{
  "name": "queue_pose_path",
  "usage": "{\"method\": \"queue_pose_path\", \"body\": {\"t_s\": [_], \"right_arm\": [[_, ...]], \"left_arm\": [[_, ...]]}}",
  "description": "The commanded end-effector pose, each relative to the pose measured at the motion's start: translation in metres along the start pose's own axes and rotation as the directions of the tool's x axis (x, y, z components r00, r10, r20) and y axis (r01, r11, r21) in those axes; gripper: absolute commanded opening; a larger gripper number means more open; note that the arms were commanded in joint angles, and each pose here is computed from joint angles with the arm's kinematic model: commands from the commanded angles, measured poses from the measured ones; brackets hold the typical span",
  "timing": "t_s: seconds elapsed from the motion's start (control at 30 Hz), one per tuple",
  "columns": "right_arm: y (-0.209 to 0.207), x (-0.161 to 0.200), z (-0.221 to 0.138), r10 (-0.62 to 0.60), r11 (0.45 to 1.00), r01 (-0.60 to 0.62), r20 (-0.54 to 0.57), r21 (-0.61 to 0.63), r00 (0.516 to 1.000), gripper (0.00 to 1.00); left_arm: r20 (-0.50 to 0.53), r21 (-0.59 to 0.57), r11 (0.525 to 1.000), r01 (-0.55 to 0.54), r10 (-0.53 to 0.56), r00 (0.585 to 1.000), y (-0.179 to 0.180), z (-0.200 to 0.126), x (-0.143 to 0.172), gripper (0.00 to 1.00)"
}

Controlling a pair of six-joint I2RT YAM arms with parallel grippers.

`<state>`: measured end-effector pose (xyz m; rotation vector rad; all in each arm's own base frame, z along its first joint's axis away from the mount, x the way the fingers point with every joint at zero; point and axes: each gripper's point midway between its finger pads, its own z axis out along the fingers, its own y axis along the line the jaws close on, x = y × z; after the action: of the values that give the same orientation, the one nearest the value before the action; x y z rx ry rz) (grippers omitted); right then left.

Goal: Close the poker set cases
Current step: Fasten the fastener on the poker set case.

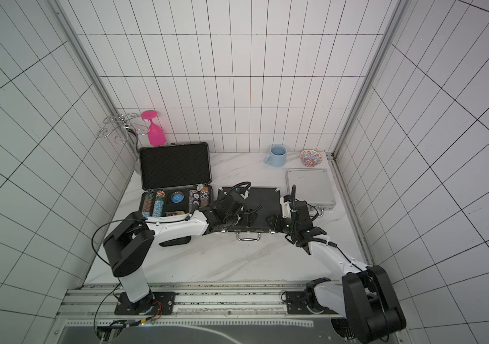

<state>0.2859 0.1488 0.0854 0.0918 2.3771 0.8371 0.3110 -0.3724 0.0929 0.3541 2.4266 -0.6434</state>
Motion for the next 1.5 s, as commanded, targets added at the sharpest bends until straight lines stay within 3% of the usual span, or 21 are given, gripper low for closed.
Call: {"method": "queue_pose_path", "body": {"t_s": [0.0, 0.2, 0.33, 0.53, 0.67, 0.8, 0.93, 1.17, 1.3, 1.47], "right_arm": [[-0.047, 0.068, 0.001, 0.126, 0.982, -0.098, -0.17, 0.163, 0.977, 0.34], [-0.05, 0.059, -0.001, 0.117, 0.979, -0.088, -0.155, 0.186, 0.981, 0.34], [-0.054, 0.059, -0.001, 0.127, 0.977, -0.096, -0.158, 0.192, 0.979, 0.34], [-0.055, 0.057, -0.002, 0.134, 0.976, -0.104, -0.153, 0.192, 0.979, 0.34], [-0.056, 0.058, -0.002, 0.144, 0.976, -0.114, -0.156, 0.186, 0.977, 0.34], [-0.051, 0.052, -0.005, 0.139, 0.98, -0.115, -0.146, 0.162, 0.979, 0.35], [-0.034, 0.038, -0.012, 0.116, 0.989, -0.104, -0.113, 0.104, 0.987, 0.37], [0.003, 0.008, -0.032, 0.048, 0.999, -0.048, -0.047, 0.0, 0.998, 0.31], [0.003, 0.019, -0.031, 0.05, 0.999, -0.05, -0.091, 0.003, 0.995, 0.21], [-0.013, 0.038, -0.032, 0.07, 0.997, -0.065, -0.107, 0.05, 0.992, 0.19]], "left_arm": [[-0.291, -0.205, 0.978, -0.023, -0.039, 0.956, 0.06, 0.005, 0.081, 0.75], [-0.173, -0.101, 0.995, 0.004, -0.021, 0.985, 0.016, -0.008, 0.018, 0.76], [-0.179, -0.076, 0.997, 0.002, -0.016, 0.984, 0.006, 0.006, 0.011, 0.76], [-0.2, -0.006, 1.0, 0.003, -0.004, 0.98, 0.001, 0.024, 0.038, 0.74], [-0.286, -0.134, 0.99, -0.034, -0.005, 0.958, 0.033, 0.034, 0.071, 0.7], [-0.375, -0.306, 0.941, -0.144, 0.02, 0.927, 0.073, 0.033, 0.097, 0.67], [-0.445, -0.34, 0.921, -0.189, 0.02, 0.896, 0.09, 0.033, 0.121, 0.66], [-0.473, -0.352, 0.913, -0.204, 0.015, 0.881, 0.096, 0.029, 0.128, 0.66], [-0.485, -0.359, 0.91, -0.209, 0.01, 0.875, 0.097, 0.028, 0.13, 0.66], [-0.501, -0.368, 0.901, -0.227, 0.013, 0.865, 0.101, 0.027, 0.133, 0.66]]}}
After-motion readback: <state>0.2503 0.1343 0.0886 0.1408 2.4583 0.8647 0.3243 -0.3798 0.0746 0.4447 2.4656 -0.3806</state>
